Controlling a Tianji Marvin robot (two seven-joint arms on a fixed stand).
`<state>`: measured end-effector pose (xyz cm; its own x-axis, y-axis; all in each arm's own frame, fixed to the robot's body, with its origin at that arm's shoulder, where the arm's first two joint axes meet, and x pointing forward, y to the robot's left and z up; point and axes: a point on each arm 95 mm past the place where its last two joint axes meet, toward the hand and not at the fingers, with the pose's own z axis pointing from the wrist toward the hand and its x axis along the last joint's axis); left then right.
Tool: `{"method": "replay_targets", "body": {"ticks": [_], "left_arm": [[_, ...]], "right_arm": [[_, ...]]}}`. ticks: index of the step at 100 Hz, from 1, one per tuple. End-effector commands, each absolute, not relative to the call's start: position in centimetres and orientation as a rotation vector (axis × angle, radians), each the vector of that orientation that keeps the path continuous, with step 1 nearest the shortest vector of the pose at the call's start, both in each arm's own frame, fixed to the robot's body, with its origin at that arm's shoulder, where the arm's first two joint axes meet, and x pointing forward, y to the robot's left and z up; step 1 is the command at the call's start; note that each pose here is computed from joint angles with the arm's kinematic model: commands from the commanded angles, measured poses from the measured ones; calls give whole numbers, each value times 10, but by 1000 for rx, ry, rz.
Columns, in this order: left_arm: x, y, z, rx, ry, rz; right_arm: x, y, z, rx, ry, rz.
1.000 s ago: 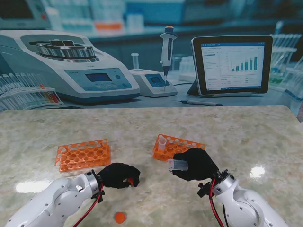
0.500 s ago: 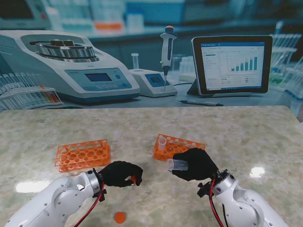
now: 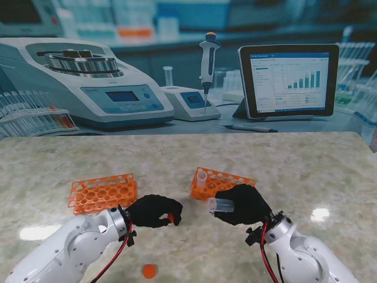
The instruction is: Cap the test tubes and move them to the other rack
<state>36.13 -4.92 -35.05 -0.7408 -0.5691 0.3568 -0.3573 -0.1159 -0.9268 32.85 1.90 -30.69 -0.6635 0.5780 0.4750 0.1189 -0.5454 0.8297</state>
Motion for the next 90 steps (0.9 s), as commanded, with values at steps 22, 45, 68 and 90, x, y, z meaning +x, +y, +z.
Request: {"method": "replay_targets", "body": {"ticks": [22,45,68,90], "left_arm": [[366,-59,-330,-980,1950,-2041],[368,-63,-319,-962,1904,-2105],[370,-66,-311,-955,1848,-2161],[371,-70,-302,-939,1792,-2216]], "right_arm": [[327,21,-309,1118,1314,2279],[327,20,-309,1121,1319,2276],[327,20,-309,1122,1321,2276],[327,21,-310,1123,1323,2274]]}}
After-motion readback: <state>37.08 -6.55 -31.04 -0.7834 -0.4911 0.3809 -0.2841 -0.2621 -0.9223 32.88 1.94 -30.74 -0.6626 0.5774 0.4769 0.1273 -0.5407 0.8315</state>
